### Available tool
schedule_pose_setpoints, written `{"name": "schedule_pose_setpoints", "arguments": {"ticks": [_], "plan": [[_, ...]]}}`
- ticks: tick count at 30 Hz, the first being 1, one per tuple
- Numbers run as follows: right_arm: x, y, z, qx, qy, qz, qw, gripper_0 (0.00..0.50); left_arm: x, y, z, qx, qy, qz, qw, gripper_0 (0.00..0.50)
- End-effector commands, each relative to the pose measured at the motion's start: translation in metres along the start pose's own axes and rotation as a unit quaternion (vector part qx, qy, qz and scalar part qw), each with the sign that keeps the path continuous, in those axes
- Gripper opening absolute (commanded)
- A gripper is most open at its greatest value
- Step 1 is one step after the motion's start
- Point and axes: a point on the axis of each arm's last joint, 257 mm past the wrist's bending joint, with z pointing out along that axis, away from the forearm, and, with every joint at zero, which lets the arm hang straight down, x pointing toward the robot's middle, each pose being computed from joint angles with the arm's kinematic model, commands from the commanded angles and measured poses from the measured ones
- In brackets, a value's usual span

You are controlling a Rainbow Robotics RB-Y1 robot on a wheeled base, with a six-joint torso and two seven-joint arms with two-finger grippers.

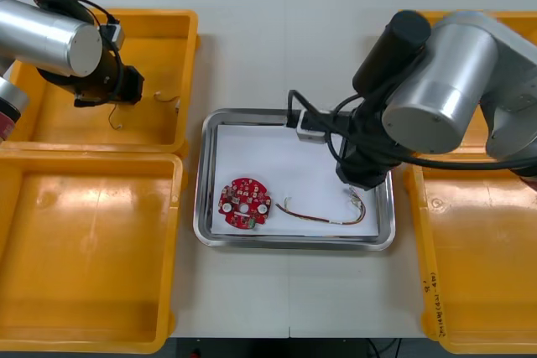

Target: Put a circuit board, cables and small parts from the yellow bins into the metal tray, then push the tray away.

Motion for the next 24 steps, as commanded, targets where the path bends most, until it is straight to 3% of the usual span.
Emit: {"name": "schedule_pose_setpoints", "arguments": {"ticks": [1,6,12,18,24], "plan": [[0.0,-0.021,-0.031,0.018,-0.017,0.02,0.999,0.5,-0.03,-0.015,-0.009,0.002,-0.031,0.07,0.9971,0.5],[0.022,-0.043,-0.056,0.03,0.002,0.072,0.997,0.5,-0.027,-0.015,-0.005,0.009,-0.027,0.069,0.9972,0.5],[0.046,-0.066,-0.084,0.046,0.01,0.138,0.989,0.5,-0.022,-0.016,-0.002,0.016,-0.02,0.065,0.9976,0.5],[0.051,-0.09,-0.104,0.068,-0.02,0.24,0.968,0.5,-0.018,-0.016,0.003,0.027,-0.016,0.059,0.9977,0.5],[0.069,-0.112,-0.113,0.066,-0.035,0.344,0.936,0.5,-0.018,-0.017,0.004,0.033,-0.017,0.056,0.9977,0.5]]}}
